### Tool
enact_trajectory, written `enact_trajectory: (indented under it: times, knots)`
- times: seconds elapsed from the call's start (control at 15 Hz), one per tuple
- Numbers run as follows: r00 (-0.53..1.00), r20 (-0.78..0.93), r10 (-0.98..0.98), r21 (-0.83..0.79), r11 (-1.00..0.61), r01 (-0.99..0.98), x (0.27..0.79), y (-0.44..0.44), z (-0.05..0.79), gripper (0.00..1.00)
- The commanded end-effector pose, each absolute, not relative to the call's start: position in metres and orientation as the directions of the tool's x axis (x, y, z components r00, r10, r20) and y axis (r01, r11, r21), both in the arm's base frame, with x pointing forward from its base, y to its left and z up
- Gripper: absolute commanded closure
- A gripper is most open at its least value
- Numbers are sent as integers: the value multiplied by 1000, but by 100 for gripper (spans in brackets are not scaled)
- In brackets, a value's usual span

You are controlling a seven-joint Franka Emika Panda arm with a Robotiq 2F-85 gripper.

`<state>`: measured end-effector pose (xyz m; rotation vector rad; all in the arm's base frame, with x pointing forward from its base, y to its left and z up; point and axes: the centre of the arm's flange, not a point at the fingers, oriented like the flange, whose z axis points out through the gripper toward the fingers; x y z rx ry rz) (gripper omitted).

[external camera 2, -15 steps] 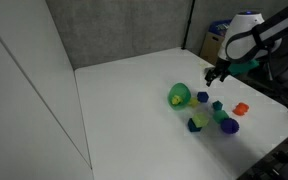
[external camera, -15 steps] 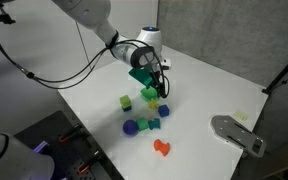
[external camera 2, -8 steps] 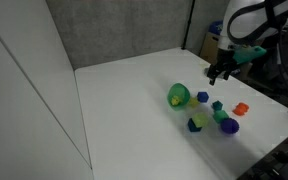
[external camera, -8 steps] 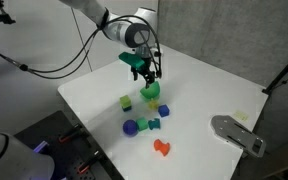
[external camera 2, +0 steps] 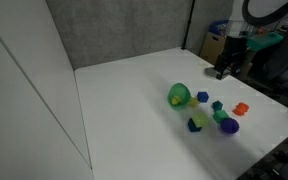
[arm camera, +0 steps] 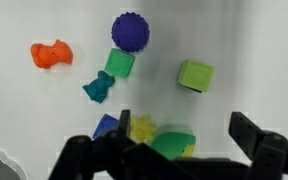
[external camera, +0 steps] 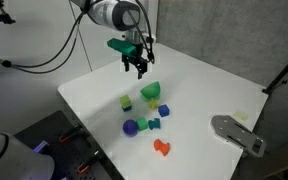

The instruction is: Remove the blue block from the bowl

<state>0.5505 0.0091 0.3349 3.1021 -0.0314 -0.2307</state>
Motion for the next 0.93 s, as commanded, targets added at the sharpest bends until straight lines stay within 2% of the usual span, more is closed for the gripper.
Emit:
enact_trajectory:
  times: [0.0, 0.33, 0.87]
  knots:
    - [996, -94, 5, 40, -999, 8, 516, 17, 372, 0]
    - [1000, -25, 8, 36, -999, 9, 492, 18, 412, 0]
    - [1000, -24, 2, 23, -1000, 2, 497, 20, 413, 0]
